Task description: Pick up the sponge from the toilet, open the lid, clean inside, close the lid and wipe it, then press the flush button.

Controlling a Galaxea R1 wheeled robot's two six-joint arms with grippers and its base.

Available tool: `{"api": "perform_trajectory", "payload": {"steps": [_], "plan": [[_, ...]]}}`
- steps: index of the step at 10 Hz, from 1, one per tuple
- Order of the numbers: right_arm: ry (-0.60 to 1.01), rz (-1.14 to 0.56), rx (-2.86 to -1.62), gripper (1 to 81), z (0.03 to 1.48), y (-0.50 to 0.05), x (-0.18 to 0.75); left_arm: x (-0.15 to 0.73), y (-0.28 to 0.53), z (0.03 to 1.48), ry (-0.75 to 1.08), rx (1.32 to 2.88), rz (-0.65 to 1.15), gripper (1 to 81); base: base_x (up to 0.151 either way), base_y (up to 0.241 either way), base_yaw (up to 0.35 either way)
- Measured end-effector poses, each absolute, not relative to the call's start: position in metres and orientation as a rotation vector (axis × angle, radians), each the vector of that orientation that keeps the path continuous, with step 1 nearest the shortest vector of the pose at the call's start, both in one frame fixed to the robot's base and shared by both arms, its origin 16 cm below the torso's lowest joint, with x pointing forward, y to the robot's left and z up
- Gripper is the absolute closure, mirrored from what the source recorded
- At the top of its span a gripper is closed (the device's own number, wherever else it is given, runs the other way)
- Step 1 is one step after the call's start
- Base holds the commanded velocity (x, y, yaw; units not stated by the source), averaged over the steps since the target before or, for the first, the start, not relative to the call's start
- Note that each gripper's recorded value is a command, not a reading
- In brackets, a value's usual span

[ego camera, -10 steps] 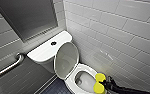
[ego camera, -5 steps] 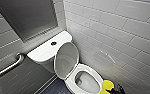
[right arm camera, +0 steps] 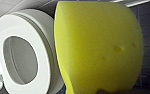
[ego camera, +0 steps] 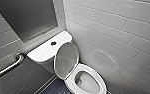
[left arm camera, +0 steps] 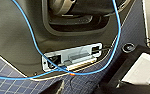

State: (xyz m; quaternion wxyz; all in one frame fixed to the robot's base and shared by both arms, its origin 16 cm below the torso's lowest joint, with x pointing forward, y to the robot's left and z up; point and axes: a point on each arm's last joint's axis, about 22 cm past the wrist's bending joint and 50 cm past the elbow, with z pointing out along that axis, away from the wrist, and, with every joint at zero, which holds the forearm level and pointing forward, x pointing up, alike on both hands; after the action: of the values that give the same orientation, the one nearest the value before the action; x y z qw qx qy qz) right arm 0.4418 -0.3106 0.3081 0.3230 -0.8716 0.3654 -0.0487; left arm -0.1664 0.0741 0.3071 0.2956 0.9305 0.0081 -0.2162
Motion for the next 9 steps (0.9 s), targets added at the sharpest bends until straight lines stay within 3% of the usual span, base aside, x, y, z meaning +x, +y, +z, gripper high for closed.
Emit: {"api": "perform_trajectory", "payload": {"steps": [5, 9], "plan": [[0.844, -0.156, -2.193, 81.1, 0.375, -0.285, 0.469, -0.160, 0.070, 0.304, -0.006, 2.468, -0.553, 1.0, 0.000, 0.000, 0.000], [0.567, -0.213, -2.122, 81.1, 0.405, -0.196, 0.561, -0.160, 0.070, 0.304, -0.007, 2.468, -0.552, 1.0, 0.000, 0.000, 0.000]]}}
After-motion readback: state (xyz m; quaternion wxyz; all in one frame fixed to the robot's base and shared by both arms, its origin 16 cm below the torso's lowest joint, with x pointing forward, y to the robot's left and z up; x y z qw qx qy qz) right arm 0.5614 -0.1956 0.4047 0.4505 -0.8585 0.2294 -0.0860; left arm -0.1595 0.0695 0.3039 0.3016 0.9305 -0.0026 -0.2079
